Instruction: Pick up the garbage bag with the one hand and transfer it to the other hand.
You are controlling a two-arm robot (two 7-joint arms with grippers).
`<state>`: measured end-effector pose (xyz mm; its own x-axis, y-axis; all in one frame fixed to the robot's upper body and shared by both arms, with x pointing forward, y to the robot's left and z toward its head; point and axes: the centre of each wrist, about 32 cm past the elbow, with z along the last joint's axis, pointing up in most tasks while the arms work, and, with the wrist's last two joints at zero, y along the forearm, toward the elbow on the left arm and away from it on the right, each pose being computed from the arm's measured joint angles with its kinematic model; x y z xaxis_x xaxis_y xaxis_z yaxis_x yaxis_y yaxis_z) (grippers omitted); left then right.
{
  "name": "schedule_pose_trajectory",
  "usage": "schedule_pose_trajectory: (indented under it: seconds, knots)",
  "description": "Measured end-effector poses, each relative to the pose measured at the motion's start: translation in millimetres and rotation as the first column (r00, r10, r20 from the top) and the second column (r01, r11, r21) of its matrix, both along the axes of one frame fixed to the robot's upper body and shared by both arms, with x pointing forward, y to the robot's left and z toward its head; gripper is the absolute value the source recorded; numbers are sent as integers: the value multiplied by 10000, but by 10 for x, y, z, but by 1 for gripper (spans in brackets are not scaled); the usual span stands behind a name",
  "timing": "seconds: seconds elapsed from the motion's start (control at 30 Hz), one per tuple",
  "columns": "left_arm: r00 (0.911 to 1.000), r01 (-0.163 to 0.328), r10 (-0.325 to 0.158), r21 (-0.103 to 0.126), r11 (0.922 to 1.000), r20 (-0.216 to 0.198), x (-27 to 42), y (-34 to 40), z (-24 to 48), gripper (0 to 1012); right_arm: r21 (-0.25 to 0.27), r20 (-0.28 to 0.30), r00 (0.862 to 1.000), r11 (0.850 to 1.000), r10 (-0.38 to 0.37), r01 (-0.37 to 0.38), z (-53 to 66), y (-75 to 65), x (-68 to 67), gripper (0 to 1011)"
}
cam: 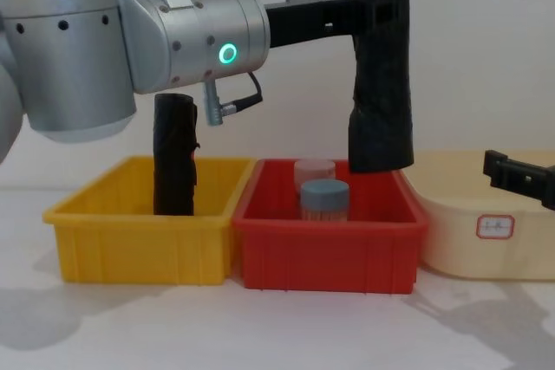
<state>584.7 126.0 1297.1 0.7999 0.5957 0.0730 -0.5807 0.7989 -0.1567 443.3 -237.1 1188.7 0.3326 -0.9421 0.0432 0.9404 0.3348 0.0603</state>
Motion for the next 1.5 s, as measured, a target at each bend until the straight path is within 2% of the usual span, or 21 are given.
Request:
schedule_pose_trajectory:
  seconds: [0.4,0.67,1.17,1.5]
  knots:
    - [9998,11,-10,41,10000,-191,46,-43,-49,386,-24,19,10000,10000,14,-14,4,2,3,1000]
    - [9997,5,-3,49,10000,-238,58,-53,-64,386,-274,316,9984,9986,466,-458,37,28,47,1000]
    - [9996,-5,7,51,10000,-272,68,-61,-74,386,-777,989,9745,9778,2016,-1944,107,159,239,1000]
    - [9996,0,1,54,10000,-278,70,-66,-76,386,-797,893,9661,9686,2424,-2357,15,207,329,1000]
